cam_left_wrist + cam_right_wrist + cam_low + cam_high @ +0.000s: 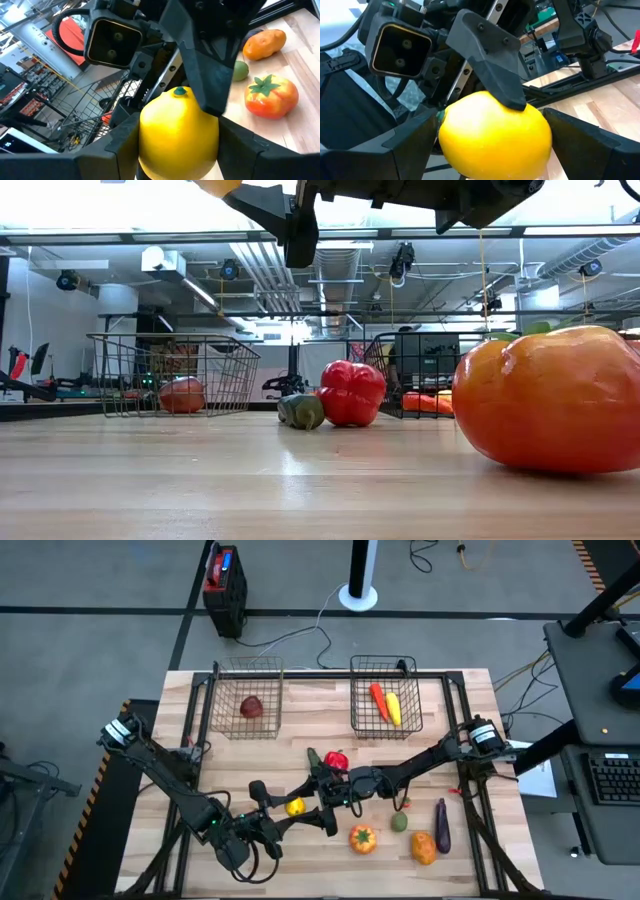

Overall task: Sort produce into baskets
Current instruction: Put the yellow lemon into the left yellow wire basket

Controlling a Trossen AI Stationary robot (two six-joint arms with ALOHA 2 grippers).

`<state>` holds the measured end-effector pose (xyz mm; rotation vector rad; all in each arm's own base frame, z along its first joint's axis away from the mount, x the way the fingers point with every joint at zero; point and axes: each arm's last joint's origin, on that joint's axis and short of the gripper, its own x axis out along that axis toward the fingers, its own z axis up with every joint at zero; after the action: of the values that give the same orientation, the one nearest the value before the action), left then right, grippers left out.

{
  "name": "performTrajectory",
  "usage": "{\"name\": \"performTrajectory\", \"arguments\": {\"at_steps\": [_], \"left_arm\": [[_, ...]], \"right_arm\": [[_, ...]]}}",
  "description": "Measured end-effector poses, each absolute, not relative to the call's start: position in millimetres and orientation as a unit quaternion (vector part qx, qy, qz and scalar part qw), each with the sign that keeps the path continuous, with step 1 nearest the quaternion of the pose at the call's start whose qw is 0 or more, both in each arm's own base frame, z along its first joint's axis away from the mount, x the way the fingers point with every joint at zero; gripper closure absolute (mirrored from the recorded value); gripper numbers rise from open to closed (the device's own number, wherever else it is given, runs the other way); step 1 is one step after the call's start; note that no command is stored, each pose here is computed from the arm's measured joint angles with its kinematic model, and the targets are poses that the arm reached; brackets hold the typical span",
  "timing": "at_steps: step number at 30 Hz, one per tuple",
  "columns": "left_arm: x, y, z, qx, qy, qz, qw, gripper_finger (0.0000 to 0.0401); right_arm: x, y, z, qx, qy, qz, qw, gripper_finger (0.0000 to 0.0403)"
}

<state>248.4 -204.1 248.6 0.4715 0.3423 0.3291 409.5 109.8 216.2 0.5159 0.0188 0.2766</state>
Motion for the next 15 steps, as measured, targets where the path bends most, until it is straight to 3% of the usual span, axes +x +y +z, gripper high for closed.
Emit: {"name": "performTrajectory", "arguments": {"at_steps": [15], "left_arm": [[246.5,-204.0,246.4,0.195,0.168,0.168,0.952,0.0213]], "right_arm": [[401.6,105.7,236.4,0.254,0.02,0.131,0.958,0.0055]]}}
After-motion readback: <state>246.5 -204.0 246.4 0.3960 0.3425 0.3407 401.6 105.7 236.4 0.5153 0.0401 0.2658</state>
